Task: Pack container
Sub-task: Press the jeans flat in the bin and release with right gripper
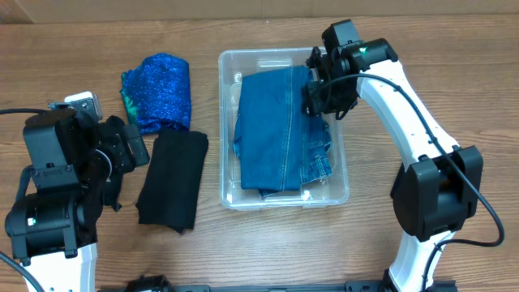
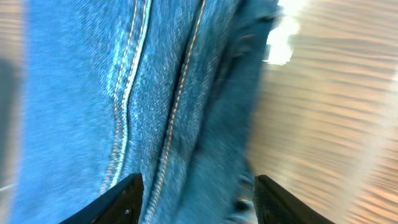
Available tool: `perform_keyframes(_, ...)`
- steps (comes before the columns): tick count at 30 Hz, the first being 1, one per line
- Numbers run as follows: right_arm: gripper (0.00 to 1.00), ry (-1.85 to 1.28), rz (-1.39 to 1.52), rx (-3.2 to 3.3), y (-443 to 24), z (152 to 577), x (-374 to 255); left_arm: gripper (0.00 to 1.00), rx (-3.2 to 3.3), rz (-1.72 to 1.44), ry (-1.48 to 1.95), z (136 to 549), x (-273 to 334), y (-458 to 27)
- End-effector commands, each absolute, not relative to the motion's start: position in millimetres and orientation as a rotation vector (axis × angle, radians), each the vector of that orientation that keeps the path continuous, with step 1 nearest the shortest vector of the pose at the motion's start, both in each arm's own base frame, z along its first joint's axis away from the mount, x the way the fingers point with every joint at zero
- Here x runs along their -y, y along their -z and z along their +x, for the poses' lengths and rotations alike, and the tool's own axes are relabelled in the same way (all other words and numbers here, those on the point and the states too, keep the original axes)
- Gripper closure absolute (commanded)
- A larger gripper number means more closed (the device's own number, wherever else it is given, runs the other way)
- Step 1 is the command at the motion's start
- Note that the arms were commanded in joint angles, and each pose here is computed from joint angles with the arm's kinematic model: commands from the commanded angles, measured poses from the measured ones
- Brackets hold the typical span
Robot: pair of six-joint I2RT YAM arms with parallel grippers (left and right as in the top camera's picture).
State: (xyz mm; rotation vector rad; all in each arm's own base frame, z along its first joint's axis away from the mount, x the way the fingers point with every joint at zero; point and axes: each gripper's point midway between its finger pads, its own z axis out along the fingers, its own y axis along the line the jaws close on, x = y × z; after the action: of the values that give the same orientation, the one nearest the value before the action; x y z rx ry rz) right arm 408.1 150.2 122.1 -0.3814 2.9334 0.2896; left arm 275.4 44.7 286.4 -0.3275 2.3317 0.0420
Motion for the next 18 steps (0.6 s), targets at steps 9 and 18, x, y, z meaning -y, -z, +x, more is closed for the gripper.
perform_keyframes(9,0.87,-0.071,-0.479,-2.702,-200.2,417.6,-146.7,0.0,-2.311,-0.311,-0.061,276.3,-46.4,-295.9)
perform_keyframes(18,0.96,-0.083,-0.606,-2.782,-152.6,403.5,-182.3,0.0,-2.311,-0.311,-0.061,276.3,-46.4,-295.9)
